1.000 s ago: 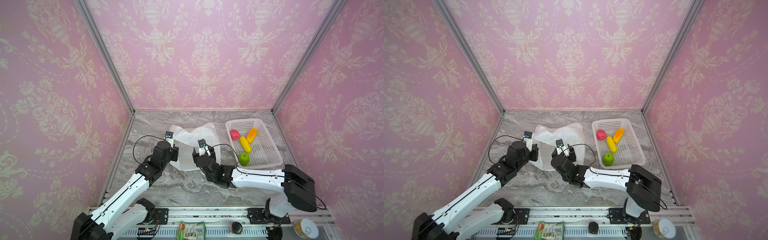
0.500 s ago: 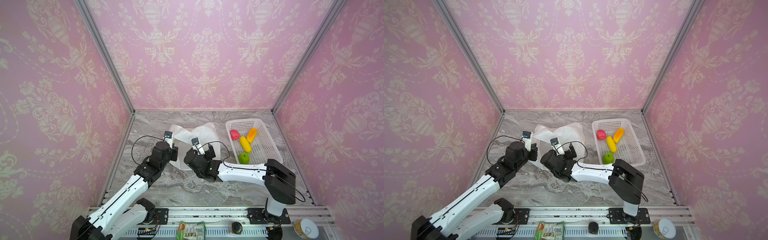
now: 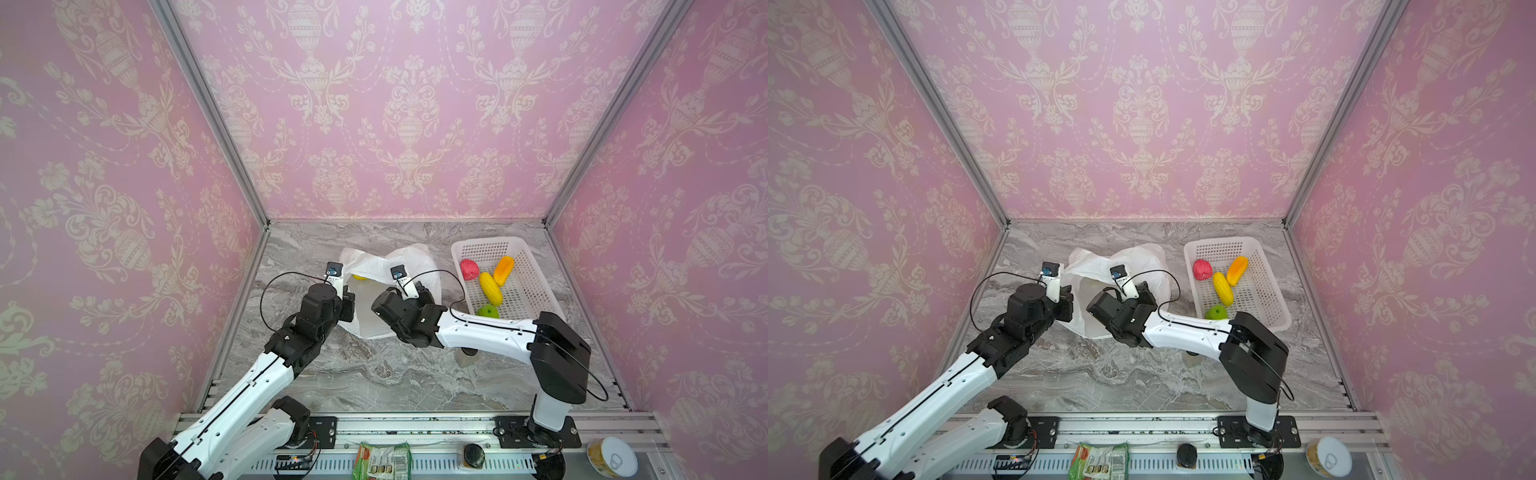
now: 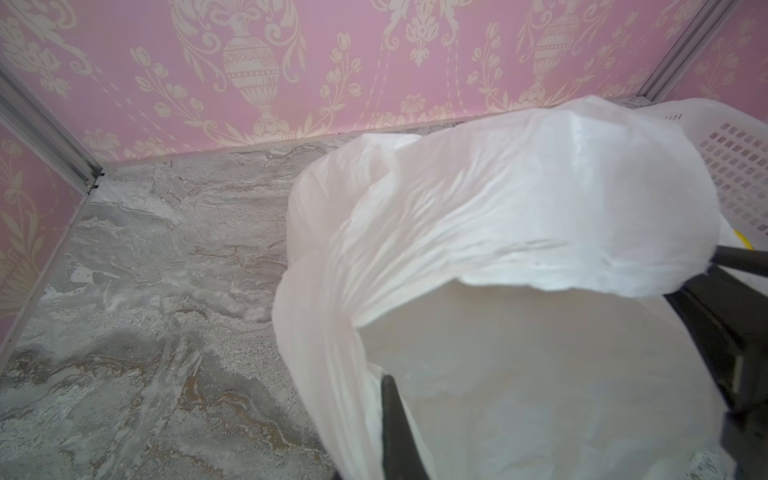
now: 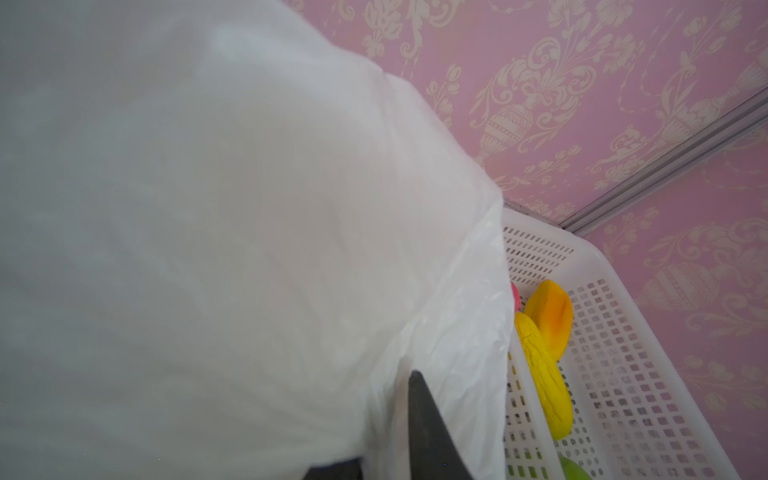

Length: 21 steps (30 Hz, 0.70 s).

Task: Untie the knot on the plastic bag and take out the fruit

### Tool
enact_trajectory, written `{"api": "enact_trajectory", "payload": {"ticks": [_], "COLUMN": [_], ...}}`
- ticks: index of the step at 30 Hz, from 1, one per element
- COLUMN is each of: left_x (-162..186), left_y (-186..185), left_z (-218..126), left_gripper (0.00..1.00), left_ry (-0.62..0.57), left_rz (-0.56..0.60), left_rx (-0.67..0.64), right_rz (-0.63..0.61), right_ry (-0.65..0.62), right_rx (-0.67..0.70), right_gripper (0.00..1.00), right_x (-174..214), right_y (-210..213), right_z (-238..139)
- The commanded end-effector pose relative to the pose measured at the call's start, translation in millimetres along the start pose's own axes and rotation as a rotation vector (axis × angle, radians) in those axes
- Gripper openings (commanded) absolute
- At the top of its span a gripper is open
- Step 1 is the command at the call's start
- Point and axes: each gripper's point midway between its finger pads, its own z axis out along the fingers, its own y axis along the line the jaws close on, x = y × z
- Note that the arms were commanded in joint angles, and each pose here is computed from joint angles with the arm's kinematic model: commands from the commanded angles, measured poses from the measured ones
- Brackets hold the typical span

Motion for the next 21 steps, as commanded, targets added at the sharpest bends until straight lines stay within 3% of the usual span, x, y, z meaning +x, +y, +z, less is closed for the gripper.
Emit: {"api": "enact_trajectory", "payload": {"ticks": [1, 7, 14, 15, 17, 21], "left_x": [0, 1, 1, 1, 0, 1], "left_y": [5, 5, 3, 3, 3, 4], "left_z": [-2, -1, -1, -1, -1, 0], "left_gripper": [0.0, 0.0, 0.0, 0.0, 0.0, 0.0], "left_ry": [0.008, 0.01, 0.009, 0.012, 0.01, 0.011], "left_rz": [-0.005, -0.006, -0.005, -0.006, -0.005, -0.005], "left_rx": [-0.028, -0.024, -0.016, -0.016, -0.018, -0.02], "right_rz": [0.064, 0.225, 0.221, 0.215, 0.211, 0.183], "right_ry": [-0.009, 0.059, 0.141, 0.145, 0.152, 0.105], "right_rx": [-0.099, -0.319, -0.225, -0.233, -0.261, -0.36], "right_gripper": [0.09, 0.08, 0.1, 0.17, 0.42, 0.62], "right_x": [-26, -29, -12, -12, -14, -32], "right_y": [-27, -54, -97, -95, -91, -71], "right_z": [-18, -22, 1, 1, 0, -18]}}
